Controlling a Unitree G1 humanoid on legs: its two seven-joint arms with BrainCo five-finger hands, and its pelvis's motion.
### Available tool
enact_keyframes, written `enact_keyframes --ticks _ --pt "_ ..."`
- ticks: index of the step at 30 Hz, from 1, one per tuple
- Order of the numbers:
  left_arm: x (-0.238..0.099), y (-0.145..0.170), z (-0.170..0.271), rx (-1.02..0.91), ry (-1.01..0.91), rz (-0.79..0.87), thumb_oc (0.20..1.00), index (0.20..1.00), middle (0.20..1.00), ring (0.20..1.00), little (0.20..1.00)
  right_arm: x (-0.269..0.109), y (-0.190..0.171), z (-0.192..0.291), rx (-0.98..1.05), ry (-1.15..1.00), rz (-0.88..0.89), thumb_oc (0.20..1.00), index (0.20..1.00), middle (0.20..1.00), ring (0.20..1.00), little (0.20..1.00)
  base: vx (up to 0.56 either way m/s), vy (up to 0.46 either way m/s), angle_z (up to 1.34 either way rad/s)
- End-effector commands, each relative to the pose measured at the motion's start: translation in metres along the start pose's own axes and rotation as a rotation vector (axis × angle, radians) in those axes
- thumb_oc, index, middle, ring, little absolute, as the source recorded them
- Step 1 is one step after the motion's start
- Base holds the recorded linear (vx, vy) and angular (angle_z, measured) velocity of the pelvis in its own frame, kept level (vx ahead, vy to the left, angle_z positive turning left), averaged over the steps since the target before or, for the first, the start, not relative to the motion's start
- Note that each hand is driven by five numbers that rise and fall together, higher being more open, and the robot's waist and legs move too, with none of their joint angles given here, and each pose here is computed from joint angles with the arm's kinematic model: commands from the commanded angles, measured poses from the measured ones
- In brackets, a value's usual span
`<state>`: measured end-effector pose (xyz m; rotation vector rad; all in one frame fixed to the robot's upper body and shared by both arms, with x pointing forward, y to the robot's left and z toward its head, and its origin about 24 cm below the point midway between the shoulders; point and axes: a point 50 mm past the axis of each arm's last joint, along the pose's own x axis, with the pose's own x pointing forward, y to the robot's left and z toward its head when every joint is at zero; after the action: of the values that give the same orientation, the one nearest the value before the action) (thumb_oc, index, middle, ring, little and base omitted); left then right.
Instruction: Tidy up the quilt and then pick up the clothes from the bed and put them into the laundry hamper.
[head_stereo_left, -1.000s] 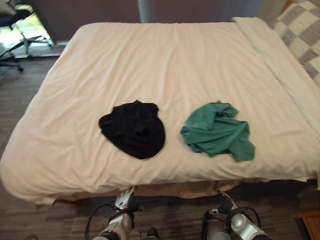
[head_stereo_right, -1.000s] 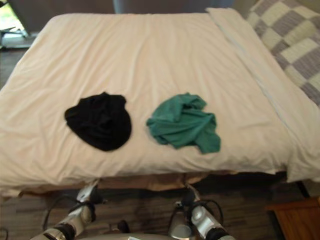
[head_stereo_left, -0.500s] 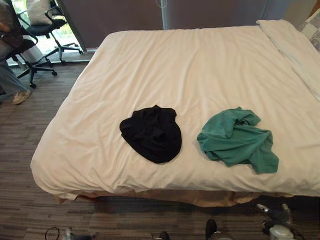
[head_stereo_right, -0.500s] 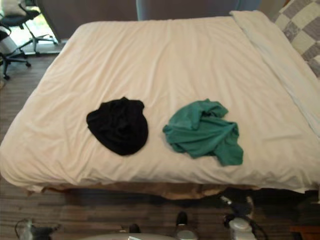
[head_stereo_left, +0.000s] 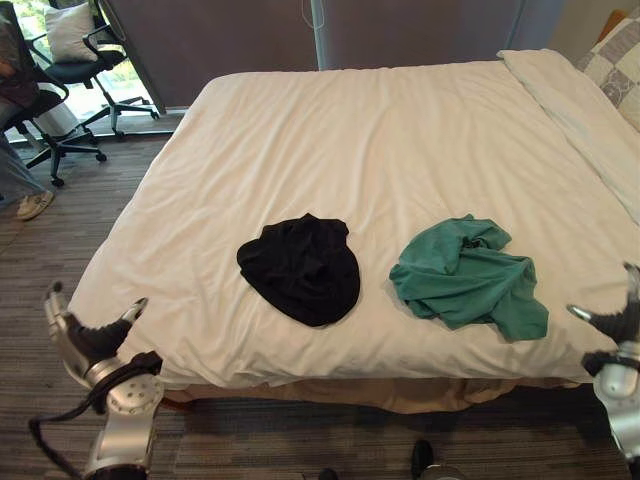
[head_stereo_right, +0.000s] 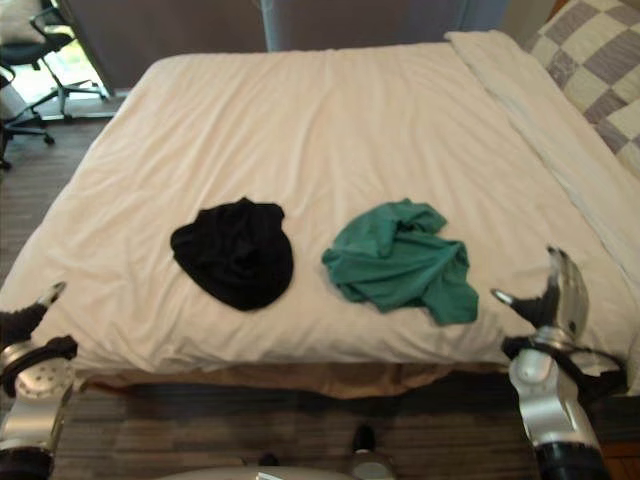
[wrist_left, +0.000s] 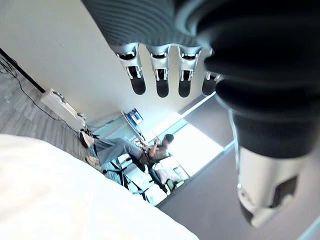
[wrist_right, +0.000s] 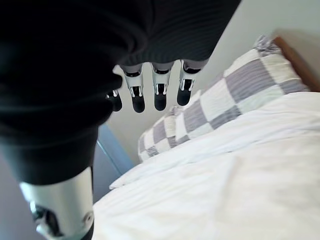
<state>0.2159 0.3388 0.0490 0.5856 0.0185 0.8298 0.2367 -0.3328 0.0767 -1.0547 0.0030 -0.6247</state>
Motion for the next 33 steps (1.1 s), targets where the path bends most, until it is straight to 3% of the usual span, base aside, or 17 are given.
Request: enact_keyframes --ticks 1,8,13,16,17,18,19,25,27,33 --pt "0.035 -0.011 0.043 0.070 -0.176 -0.059 1.000 1.000 1.000 1.000 1.000 0.037 -0.017 0.068 -0.011 -0.280 -0.061 1.000 1.000 1.000 1.000 1.000 -0.13 -0.001 -0.14" --pt "0.047 -0.062 0.100 0.150 -0.351 -0.190 1.000 1.000 1.000 1.000 1.000 0.045 -0.016 0.125 0.037 -0.481 -0.067 1.000 1.000 1.000 1.000 1.000 -0.11 -0.005 -0.13" --pt "0.051 -0.076 0.132 0.180 -0.448 -0.203 1.000 1.000 1.000 1.000 1.000 0.039 -0.013 0.128 0.077 -0.498 -0.056 1.000 1.000 1.000 1.000 1.000 -0.03 0.017 -0.22" --pt "0.049 -0.093 0.128 0.234 -0.416 -0.250 1.000 1.000 1.000 1.000 1.000 0.035 -0.006 0.128 0.079 -0.502 -0.027 1.000 1.000 1.000 1.000 1.000 -0.02 0.006 -0.22" --pt "0.046 -0.101 0.126 0.231 -0.397 -0.271 0.896 0.896 0.896 0.896 0.896 0.034 -0.004 0.126 0.076 -0.500 -0.021 1.000 1.000 1.000 1.000 1.000 -0.01 -0.012 -0.17" --pt "0.046 -0.101 0.127 0.230 -0.398 -0.271 0.523 0.523 0.523 0.523 0.523 0.034 -0.005 0.126 0.075 -0.499 -0.022 1.000 1.000 1.000 1.000 1.000 -0.01 -0.032 -0.20" --pt "0.031 -0.121 0.110 0.232 -0.320 -0.352 0.200 0.200 0.200 0.200 0.200 0.030 0.000 0.122 0.062 -0.488 0.001 1.000 1.000 1.000 1.000 1.000 0.00 -0.021 -0.15" --pt "-0.023 -0.151 0.054 0.298 -0.176 -0.580 0.200 0.200 0.200 0.200 0.200 0.029 -0.003 0.118 0.027 -0.488 0.001 1.000 1.000 1.000 1.000 1.000 0.00 -0.059 0.05" --pt "-0.051 -0.147 0.013 0.332 -0.065 -0.667 0.200 0.200 0.200 0.200 0.200 0.034 -0.007 0.129 0.007 -0.531 0.000 1.000 1.000 1.000 1.000 1.000 0.02 -0.061 0.25" --pt "-0.081 -0.116 -0.053 0.404 0.159 -0.697 0.200 0.200 0.200 0.200 0.200 0.043 -0.008 0.153 -0.017 -0.612 0.024 1.000 1.000 1.000 1.000 1.000 -0.01 -0.062 0.20"
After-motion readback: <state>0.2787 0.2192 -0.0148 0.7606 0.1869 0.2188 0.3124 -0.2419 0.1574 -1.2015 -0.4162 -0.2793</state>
